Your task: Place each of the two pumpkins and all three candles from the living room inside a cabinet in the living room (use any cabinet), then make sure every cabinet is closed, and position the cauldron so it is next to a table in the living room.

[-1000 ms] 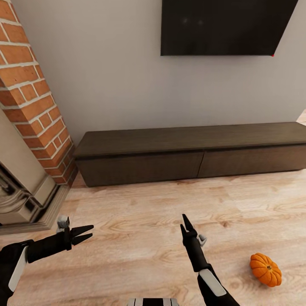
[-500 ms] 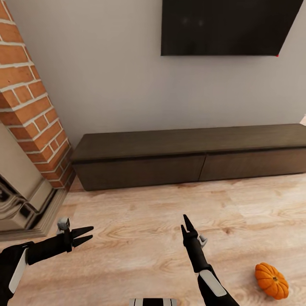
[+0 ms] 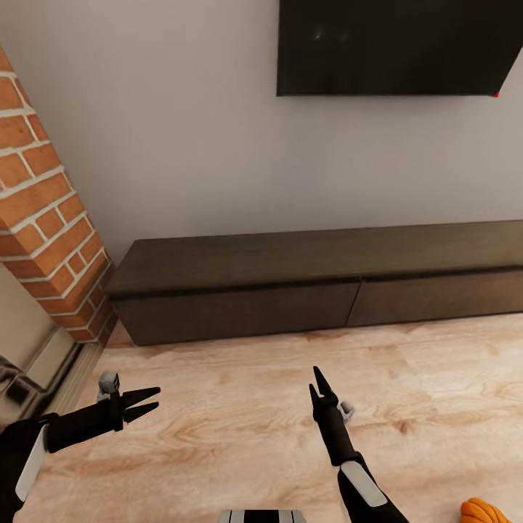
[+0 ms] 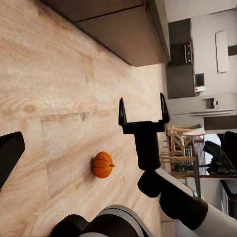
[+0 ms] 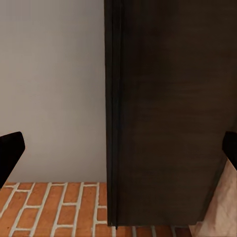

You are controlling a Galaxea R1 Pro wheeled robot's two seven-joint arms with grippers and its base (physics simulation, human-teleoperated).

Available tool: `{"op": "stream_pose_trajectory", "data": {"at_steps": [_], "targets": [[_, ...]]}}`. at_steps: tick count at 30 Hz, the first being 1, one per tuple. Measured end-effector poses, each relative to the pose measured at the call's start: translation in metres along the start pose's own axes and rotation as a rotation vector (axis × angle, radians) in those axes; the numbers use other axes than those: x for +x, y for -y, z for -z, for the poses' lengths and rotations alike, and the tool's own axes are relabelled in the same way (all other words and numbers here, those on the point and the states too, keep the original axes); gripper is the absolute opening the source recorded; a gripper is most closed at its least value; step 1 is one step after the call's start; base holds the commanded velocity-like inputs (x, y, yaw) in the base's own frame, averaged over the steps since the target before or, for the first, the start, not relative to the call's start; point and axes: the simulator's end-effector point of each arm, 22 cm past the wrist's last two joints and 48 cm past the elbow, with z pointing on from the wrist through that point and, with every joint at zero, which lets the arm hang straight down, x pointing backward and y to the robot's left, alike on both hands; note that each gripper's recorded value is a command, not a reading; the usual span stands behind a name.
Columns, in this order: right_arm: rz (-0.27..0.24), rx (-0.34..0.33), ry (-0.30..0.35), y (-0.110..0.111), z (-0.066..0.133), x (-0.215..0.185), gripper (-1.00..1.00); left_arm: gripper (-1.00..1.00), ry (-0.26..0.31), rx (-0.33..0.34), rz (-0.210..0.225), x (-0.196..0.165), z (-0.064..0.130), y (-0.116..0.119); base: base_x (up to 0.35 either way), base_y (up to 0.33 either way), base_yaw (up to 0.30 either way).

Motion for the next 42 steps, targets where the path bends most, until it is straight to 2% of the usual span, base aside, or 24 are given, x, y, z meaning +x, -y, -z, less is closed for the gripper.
{"op": "stream_pose_trajectory", "data": {"at_steps": [23,38,42], "targets": [[0.009,-0.004,-0.009,-0.0016,-0.0009,0.0041,1.0,1.0,-0.001,0.003,0.001,0.0003,-0.0003,0.0004,0.29,0.0,0.0],[0.001,-0.003,-0.006,-0.0015,-0.001,0.0038,1.0,1.0,0.0,0.009,0.003,0.0004,-0.0006,0.0017,0.217,0.0,0.0],[0.001,-0.003,-0.009,-0.0015,-0.001,0.0048,1.0,1.0,-0.004,0.02,0.035,0.0081,-0.0047,-0.0025,0.048,0.0,0.0]]}}
